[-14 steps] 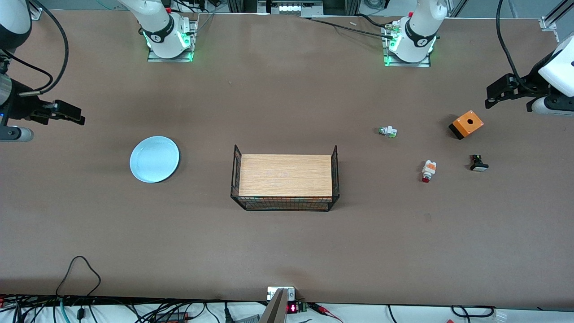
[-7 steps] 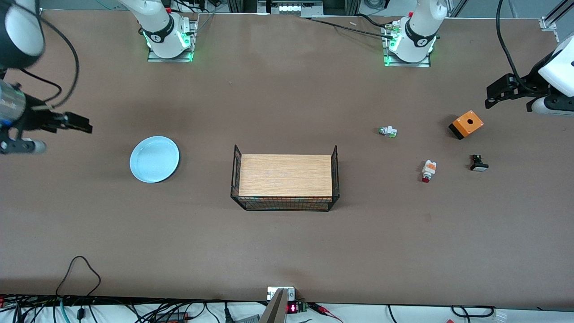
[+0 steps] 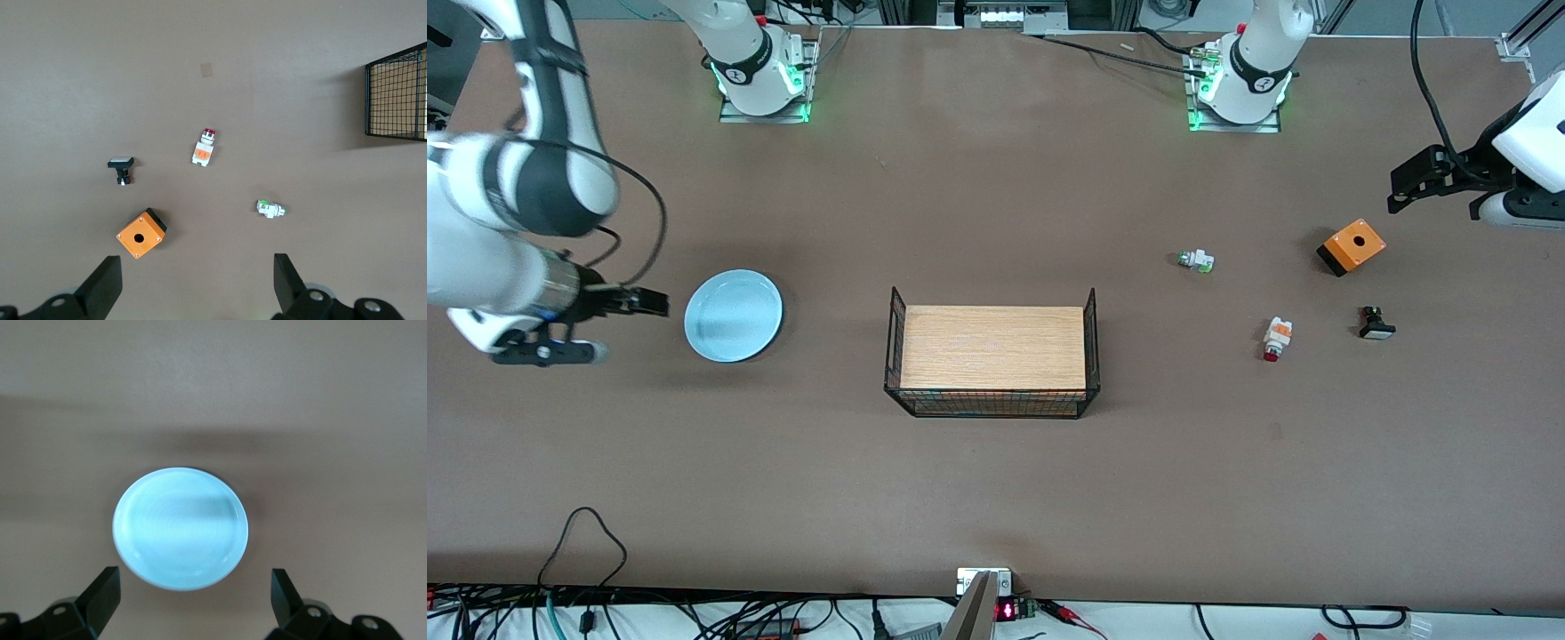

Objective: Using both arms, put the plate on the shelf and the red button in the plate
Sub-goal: 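Reach the right gripper toward the pale blue plate's rim, then grasp the plate rim with the right gripper and lift it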

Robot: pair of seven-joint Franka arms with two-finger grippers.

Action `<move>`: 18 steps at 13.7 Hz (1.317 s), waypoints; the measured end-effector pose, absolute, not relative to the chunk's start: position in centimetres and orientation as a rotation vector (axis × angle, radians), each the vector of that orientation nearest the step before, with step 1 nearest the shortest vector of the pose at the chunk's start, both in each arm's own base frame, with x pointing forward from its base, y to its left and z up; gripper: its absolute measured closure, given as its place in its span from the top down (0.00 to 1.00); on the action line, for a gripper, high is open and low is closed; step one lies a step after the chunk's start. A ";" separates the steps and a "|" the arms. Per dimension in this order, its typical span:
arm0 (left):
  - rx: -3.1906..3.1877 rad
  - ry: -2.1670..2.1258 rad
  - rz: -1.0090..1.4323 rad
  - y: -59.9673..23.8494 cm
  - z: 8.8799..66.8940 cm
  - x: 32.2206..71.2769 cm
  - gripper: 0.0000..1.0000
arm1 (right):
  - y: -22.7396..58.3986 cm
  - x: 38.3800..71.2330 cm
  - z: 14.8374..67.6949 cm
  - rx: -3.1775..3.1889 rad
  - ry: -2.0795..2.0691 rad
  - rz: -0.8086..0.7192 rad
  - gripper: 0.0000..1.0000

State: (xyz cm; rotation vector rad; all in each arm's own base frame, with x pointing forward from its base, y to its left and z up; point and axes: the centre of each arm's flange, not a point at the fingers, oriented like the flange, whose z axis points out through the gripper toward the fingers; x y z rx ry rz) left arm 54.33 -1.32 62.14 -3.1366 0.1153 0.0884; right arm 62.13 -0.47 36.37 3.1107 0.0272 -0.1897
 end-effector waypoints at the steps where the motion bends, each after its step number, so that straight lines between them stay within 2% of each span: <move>1: -3.137 0.115 0.091 -1.3 62.1 54.3 1.00 | -0.8 61.4 33.7 3.110 0.021 -0.165 1.00; 5: -3.136 0.115 0.096 -1.3 62.1 54.3 1.00 | -2.9 57.6 25.3 3.104 -0.024 -0.098 1.00; 10: -3.136 0.115 0.102 -1.3 62.0 54.3 1.00 | -5.6 55.4 19.5 3.093 -0.054 -0.151 1.00; 12: -3.136 0.115 0.103 -1.3 62.0 54.3 1.00 | -6.3 55.1 18.3 3.091 -0.042 -0.174 0.80; 13: -3.136 0.115 0.104 -1.3 61.9 54.3 1.00 | -6.3 54.9 17.9 3.092 -0.014 -0.187 0.66; 15: -3.136 0.117 0.108 -1.4 61.8 54.4 1.00 | -6.2 54.6 17.6 3.095 0.062 -0.201 0.45; 18: -3.135 0.120 0.113 -1.5 61.6 54.5 1.00 | -6.1 54.5 17.8 3.097 0.096 -0.204 0.15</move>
